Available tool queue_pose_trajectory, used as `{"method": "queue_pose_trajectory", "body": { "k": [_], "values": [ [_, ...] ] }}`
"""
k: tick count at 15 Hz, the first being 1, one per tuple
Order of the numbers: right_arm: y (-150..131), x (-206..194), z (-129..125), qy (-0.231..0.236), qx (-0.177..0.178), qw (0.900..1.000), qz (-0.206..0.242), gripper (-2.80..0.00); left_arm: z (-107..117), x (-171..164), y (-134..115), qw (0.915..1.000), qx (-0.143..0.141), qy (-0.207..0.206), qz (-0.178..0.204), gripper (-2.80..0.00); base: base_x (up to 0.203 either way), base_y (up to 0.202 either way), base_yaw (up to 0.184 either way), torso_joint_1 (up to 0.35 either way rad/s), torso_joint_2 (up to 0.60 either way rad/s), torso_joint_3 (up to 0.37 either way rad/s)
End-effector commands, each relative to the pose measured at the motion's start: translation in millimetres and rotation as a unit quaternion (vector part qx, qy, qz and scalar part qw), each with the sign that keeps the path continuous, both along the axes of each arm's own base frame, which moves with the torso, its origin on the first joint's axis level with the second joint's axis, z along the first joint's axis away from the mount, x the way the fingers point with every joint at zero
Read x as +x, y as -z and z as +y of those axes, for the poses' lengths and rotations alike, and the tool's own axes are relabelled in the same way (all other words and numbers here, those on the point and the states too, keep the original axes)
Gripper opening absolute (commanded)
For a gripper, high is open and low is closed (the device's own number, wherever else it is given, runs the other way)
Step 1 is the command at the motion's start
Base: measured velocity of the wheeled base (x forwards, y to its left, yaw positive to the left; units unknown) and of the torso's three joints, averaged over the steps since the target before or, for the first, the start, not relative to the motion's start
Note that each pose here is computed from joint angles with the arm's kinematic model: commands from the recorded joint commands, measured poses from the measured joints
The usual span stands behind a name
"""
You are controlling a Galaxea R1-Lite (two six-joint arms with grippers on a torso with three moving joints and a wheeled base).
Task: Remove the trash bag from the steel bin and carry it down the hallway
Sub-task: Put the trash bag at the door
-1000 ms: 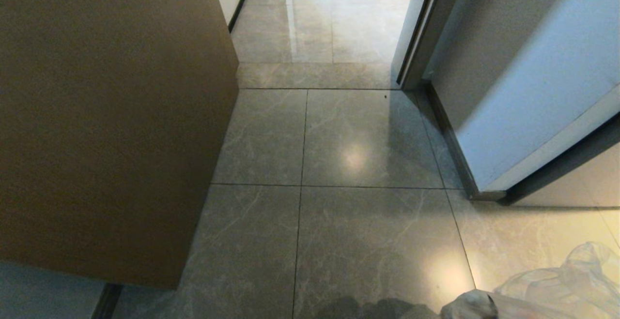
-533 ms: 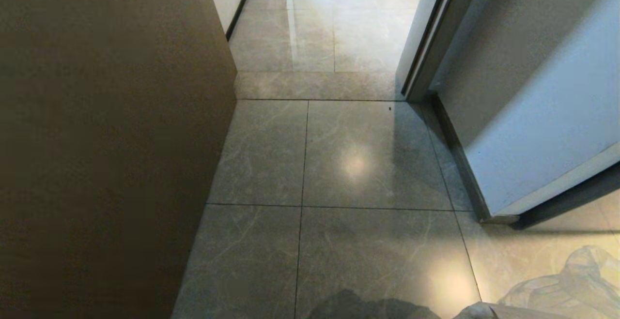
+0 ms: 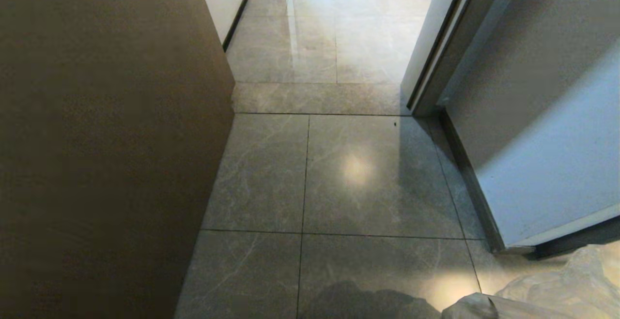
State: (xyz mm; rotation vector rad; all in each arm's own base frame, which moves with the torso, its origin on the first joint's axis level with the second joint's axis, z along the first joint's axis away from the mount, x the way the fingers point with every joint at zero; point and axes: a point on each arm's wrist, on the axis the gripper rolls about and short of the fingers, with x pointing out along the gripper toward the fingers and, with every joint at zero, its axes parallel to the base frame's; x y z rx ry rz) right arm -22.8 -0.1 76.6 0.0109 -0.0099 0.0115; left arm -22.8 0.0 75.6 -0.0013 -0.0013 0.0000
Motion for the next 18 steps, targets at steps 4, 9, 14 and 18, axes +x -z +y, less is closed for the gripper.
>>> {"method": "queue_pose_trajectory", "body": {
  "k": [4, 9, 14, 18],
  "values": [
    [0.4, 0.2, 0.0, 0.0, 0.0, 1.0, 0.001, -2.8, 0.0, -0.1, -0.3, 1.0, 0.001, 0.0, -0.001, -2.8, 0.192, 0.0, 0.001, 0.002, 0.0, 0.002],
    [0.4, 0.2, 0.0, 0.0, 0.0, 1.0, 0.001, -2.8, 0.0, 0.0, 0.0, 1.0, 0.0, 0.0, 0.0, -2.8, 0.193, 0.0, 0.001, 0.003, 0.0, 0.003],
    [0.4, 0.2, 0.0, 0.0, 0.0, 1.0, 0.001, -2.8, 0.0, 0.0, 0.0, 1.0, 0.0, 0.0, 0.0, -2.8, 0.191, 0.0, 0.001, 0.003, 0.0, 0.003],
    [0.4, 0.1, 0.0, 0.0, 0.0, 1.0, 0.0, -2.8, 0.0, 0.0, 0.0, 1.0, 0.0, 0.0, 0.0, -2.8, 0.193, 0.0, 0.001, 0.002, 0.0, 0.002]
  ]
}}
